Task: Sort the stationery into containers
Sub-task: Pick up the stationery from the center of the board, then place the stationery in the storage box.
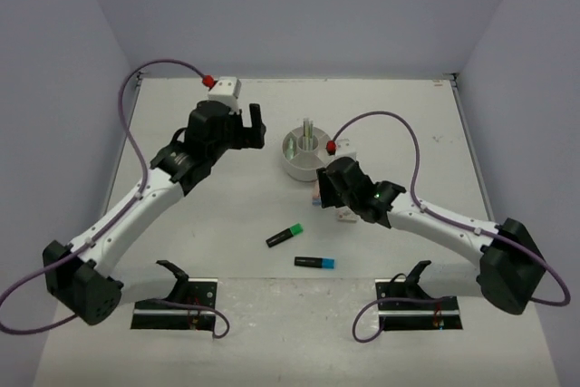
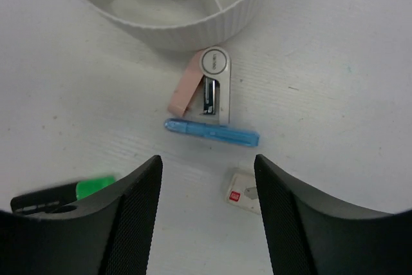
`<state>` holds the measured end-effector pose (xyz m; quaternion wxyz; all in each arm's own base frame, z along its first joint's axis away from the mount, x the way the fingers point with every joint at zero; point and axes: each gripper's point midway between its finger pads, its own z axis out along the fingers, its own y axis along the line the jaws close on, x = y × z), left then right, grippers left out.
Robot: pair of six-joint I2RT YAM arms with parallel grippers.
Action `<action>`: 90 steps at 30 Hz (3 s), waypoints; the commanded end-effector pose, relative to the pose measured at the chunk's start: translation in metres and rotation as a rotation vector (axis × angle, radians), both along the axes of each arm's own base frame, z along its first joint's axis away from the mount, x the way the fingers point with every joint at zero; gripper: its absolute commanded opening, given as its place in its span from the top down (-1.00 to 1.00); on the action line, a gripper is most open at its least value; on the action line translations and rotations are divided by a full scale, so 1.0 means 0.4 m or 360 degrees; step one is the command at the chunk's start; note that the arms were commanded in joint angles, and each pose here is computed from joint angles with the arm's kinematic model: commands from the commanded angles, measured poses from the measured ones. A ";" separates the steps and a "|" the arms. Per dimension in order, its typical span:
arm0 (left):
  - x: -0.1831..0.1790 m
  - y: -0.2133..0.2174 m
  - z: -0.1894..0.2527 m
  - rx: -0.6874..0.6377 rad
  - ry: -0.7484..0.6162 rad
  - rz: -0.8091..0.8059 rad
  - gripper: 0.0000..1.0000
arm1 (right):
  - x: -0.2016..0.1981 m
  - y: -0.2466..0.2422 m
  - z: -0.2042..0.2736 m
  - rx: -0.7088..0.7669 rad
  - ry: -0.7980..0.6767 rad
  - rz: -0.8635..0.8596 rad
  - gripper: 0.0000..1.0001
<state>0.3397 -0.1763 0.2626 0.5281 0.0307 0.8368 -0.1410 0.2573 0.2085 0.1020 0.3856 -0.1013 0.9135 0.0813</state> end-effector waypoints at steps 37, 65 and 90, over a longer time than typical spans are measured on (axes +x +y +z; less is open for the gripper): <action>-0.213 0.109 -0.024 -0.0017 -0.0065 -0.0106 -1.00 | -0.006 0.042 -0.192 -0.0721 0.0456 0.0803 0.63; -0.485 -0.222 0.196 -0.1117 -0.0726 -0.1679 -0.48 | -0.370 0.235 0.457 0.1358 -0.0233 0.1946 1.00; -0.483 -0.323 0.131 -0.1071 -0.0440 -0.1826 0.98 | -0.296 0.248 0.473 0.1312 -0.0342 0.1714 1.00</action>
